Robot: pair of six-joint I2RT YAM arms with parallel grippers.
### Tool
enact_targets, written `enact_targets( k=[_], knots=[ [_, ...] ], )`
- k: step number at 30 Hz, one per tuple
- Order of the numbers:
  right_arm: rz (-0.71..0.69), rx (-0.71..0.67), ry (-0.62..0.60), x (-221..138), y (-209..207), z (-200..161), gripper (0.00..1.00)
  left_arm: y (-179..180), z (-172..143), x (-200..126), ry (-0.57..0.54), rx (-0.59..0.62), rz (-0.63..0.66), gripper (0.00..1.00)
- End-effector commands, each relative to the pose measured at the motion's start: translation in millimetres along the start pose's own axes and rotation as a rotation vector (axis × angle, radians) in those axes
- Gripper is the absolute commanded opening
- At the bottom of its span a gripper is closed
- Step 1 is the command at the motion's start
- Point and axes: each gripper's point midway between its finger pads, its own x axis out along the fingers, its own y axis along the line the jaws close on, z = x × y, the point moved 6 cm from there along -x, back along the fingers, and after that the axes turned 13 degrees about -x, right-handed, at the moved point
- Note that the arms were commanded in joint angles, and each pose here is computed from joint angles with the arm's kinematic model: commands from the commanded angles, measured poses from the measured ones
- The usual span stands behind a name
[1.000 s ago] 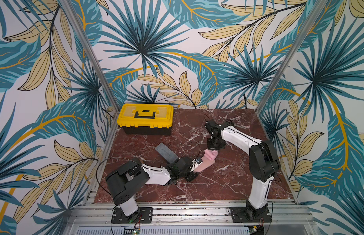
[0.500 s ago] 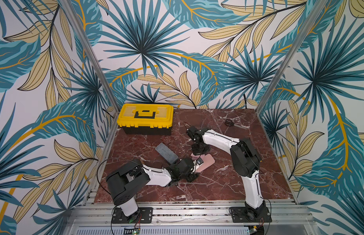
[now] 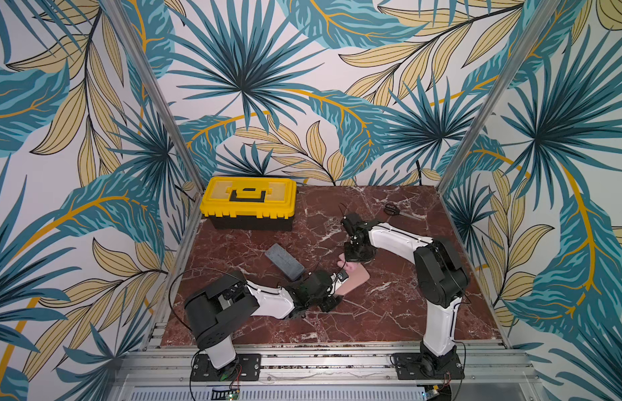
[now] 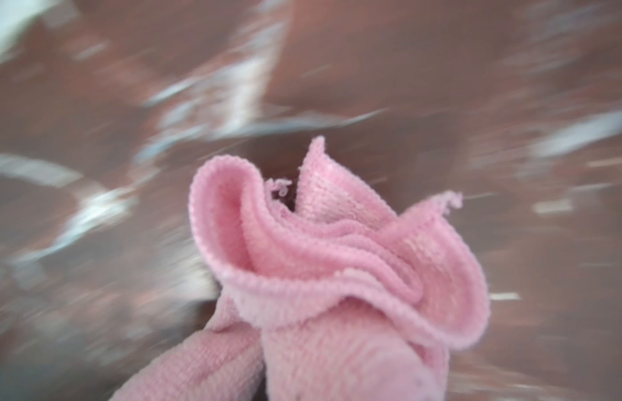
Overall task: Wipe the eyeglass case
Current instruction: Wipe the dirt from the eyeglass case.
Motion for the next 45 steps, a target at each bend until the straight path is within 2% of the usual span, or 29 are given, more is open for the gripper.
enact_targets(
  k=[1, 3, 6, 9, 13, 18, 22, 25, 29, 33, 37, 40, 43, 45],
  knots=[
    [-0.218, -0.098, 0.221, 8.0, -41.2, -41.6, 0.00, 36.0, -39.4, 0.6, 0.133, -0.075, 0.152, 0.20],
    [-0.162, -0.095, 0.215, 8.2, -34.0, -42.4, 0.00, 35.8, -38.2, 0.6, 0.138, -0.071, 0.148, 0.20],
    [-0.174, -0.077, 0.225, 9.3, -41.2, -56.2, 0.00, 36.4, -38.1, 0.9, 0.153, -0.086, 0.137, 0.20],
    [-0.066, -0.058, 0.225, 8.7, -31.2, -70.0, 0.00, 33.6, -36.8, 1.5, 0.161, -0.096, 0.109, 0.20],
    [0.152, 0.046, 0.132, -3.6, 1.9, -74.9, 0.00, 25.1, -28.5, 3.0, 0.191, -0.095, 0.040, 0.20],
    [0.335, 0.180, 0.020, -18.9, 51.0, -62.4, 0.00, 11.2, -12.0, 5.4, 0.220, -0.130, -0.065, 0.19],
    [0.497, 0.239, 0.000, -35.7, 100.2, -75.3, 0.00, 2.8, -0.3, 3.9, 0.227, -0.195, -0.120, 0.16],
    [0.573, 0.270, -0.001, -44.0, 114.0, -80.1, 0.00, -3.9, 8.9, 0.4, 0.215, -0.235, -0.167, 0.15],
    [0.450, 0.274, -0.048, -34.7, 76.0, -54.4, 0.00, -15.0, 19.1, -6.9, 0.214, -0.292, -0.250, 0.12],
    [0.244, 0.334, -0.043, -6.4, -1.9, -24.9, 0.00, -33.1, 28.8, -24.0, 0.227, -0.337, -0.333, 0.10],
    [0.037, 0.342, -0.011, 4.5, -66.2, -26.8, 0.00, -41.9, 34.4, -40.6, 0.245, -0.461, -0.441, 0.09],
    [-0.030, 0.324, -0.001, -1.0, -79.6, -46.2, 0.00, -29.6, 31.3, -37.3, 0.312, -0.642, -0.478, 0.04],
    [0.008, 0.342, 0.013, -4.9, -75.3, -69.8, 0.00, -17.3, 30.2, -31.6, 0.330, -0.823, -0.541, 0.00],
    [0.027, 0.356, 0.015, -7.3, -68.3, -81.7, 0.00, -11.8, 26.6, -27.9, 0.358, -0.899, -0.530, 0.00]
  ],
)
